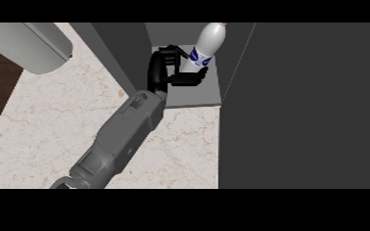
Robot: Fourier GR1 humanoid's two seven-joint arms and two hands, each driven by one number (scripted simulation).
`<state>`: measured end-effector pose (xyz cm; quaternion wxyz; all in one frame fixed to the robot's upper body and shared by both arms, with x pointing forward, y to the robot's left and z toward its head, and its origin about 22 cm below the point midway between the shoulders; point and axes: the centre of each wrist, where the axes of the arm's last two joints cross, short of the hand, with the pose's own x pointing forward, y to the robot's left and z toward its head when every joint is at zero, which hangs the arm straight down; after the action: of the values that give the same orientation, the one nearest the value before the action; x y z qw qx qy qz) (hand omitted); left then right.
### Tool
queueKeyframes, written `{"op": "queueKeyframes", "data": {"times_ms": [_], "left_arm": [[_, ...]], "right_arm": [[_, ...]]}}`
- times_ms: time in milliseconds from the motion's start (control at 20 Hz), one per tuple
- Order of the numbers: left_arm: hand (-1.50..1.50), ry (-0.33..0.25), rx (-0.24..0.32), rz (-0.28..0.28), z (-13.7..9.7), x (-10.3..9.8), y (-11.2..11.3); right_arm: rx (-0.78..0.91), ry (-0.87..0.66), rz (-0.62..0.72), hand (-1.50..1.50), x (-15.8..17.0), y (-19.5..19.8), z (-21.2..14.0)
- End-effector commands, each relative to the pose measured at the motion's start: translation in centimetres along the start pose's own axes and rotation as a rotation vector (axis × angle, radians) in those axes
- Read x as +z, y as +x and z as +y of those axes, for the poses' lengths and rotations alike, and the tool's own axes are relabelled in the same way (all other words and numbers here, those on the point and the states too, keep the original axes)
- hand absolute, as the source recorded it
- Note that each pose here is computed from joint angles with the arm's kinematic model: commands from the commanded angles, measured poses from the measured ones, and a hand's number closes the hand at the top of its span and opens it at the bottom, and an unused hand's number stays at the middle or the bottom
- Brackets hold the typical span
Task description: Pick up the bottled water, place it into the cabinet and close the cabinet
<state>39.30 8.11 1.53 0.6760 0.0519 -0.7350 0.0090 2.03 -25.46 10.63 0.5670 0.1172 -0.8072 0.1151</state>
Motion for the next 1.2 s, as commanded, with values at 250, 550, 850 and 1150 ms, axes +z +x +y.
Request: {"op": "queueKeyframes", "data": {"times_ms": [250, 550, 850, 1150], "left_arm": [[1.50, 0.204, -0.375, -0.063, 1.6, -1.8, -1.2], [-1.50, 0.263, -0.439, -0.053, 1.4, -2.7, -0.5], [-1.50, 0.194, -0.322, -0.161, 0.8, -4.1, 2.4], [1.50, 0.111, 0.032, -0.314, -0.2, -4.0, 4.2]], "right_arm": [[-0.047, 0.016, -0.044, -1.50, -0.4, 1.1, -0.2], [-0.058, 0.000, -0.041, -1.50, -0.1, 1.2, -1.0], [-0.076, 0.023, -0.077, -1.50, -0.5, 1.5, -0.2], [-0.070, 0.042, -0.047, -1.50, 0.1, 1.4, -0.4]]}}
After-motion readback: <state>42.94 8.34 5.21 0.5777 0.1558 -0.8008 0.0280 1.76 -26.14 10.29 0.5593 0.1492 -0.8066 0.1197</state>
